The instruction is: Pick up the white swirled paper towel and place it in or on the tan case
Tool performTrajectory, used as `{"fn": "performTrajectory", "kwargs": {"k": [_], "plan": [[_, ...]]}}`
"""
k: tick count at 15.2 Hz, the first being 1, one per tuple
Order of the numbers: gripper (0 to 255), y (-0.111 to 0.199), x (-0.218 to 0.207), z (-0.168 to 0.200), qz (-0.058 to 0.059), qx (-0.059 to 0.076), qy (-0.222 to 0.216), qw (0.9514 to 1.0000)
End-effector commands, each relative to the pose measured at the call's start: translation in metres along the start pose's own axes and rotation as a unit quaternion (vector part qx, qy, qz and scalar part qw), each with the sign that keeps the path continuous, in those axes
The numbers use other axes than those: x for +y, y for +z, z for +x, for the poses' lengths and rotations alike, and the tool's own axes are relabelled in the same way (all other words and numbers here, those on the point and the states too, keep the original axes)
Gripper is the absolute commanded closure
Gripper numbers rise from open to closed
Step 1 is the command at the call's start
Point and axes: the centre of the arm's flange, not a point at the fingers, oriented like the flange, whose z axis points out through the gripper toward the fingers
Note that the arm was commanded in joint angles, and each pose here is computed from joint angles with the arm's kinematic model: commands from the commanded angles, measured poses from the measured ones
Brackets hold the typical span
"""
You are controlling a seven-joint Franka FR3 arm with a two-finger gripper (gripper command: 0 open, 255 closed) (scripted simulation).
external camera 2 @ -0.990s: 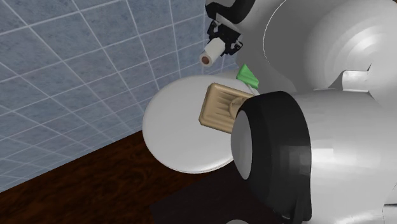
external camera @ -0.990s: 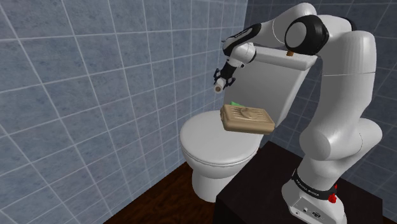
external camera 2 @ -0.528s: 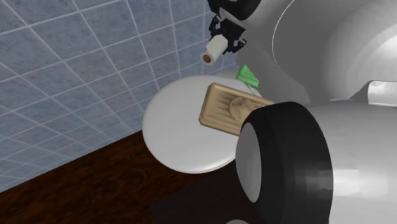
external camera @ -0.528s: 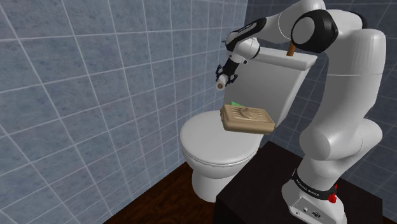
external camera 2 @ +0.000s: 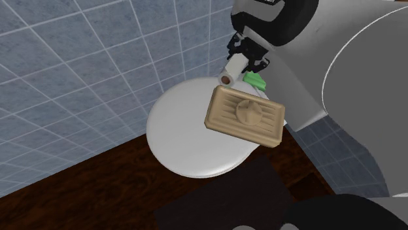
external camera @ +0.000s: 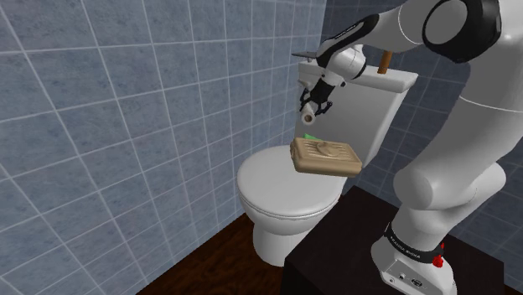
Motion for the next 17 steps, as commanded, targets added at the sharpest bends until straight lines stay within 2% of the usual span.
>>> {"fn": "performTrajectory", "kwargs": {"k": [1,10,17], "plan": [[255,-0.009,0.021,-0.016,0.000,0.000,0.000,1.0000],[255,-0.050,0.106,-0.079,0.000,0.000,0.000,1.0000],[255,-0.016,0.120,-0.078,0.000,0.000,0.000,1.0000]]}}
